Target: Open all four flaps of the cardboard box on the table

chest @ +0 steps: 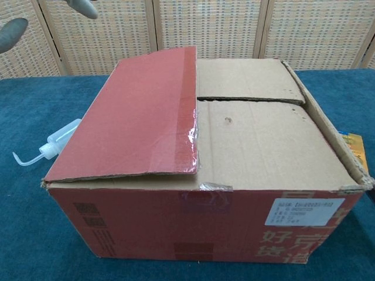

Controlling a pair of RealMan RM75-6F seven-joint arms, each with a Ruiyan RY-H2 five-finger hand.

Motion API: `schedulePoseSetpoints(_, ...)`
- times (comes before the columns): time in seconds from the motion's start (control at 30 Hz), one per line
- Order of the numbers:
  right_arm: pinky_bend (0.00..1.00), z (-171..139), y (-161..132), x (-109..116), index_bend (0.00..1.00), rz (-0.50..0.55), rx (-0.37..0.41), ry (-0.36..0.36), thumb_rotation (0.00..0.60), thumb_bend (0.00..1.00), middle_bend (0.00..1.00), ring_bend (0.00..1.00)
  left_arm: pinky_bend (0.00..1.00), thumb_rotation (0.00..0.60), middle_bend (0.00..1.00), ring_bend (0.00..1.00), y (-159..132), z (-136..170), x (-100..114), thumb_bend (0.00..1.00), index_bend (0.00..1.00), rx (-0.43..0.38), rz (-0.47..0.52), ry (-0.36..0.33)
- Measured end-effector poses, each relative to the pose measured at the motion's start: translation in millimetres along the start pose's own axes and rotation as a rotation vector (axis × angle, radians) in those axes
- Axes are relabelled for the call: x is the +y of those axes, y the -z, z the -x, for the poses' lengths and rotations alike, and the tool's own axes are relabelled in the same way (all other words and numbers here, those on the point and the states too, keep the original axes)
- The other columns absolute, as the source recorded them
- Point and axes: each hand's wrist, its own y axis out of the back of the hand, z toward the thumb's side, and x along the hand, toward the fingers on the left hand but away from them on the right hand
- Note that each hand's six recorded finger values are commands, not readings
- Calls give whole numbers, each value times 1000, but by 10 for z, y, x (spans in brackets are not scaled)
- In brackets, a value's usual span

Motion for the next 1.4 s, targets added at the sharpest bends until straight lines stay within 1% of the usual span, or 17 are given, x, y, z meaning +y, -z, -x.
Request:
schedulePoseSetpoints(0.07, 0, -25, 17, -11, 138, 3, -6, 2, 600, 981, 70, 0, 0, 521, 1, 0, -58, -117, 12, 857, 125, -32, -9, 25)
schedulePoseSetpoints(0.17, 0, -53, 38, -18, 138, 3, -13, 4, 600, 981, 70, 0, 0, 521, 31, 0, -154, -279, 34, 889, 157, -76, -15, 52)
schedulePoseSetpoints(0.23, 0, -71, 51, -22, 138, 5, -17, 4, 600, 981, 70, 0, 0, 521, 63, 0, -227, -382, 44, 912, 183, -102, -10, 60)
schedulePoseSetpoints(0.43, 0, -119, 98, -23, 138, 8, -30, 8, 600, 981, 70, 0, 0, 522, 111, 12, -430, -653, 56, 953, 220, -159, 6, 69)
schedulePoseSetpoints(0.63, 0, -159, 149, -23, 138, 13, -43, 12, 600, 981, 70, 0, 0, 520, 131, 27, -607, -908, 30, 974, 237, -192, 28, 84)
schedulePoseSetpoints(0.9, 0, -185, 198, -1, 138, 8, -55, 15, 600, 981, 70, 0, 0, 520, 139, 35, -813, -1214, -114, 989, 241, -221, 64, 124)
schedulePoseSetpoints(1.03, 0, -188, 211, -6, 138, 10, -59, 14, 600, 981, 70, 0, 0, 520, 145, 38, -888, -1333, -181, 991, 242, -228, 58, 145)
schedulePoseSetpoints(1.23, 0, -196, 243, -20, 137, 13, -68, 12, 600, 981, 70, 0, 0, 520, 187, 68, -915, -1397, -255, 996, 275, -227, 44, 172)
schedulePoseSetpoints(1.4, 0, -201, 275, -27, 137, 17, -76, 11, 600, 981, 70, 0, 0, 520, 215, 88, -903, -1423, -305, 1000, 281, -216, 38, 190)
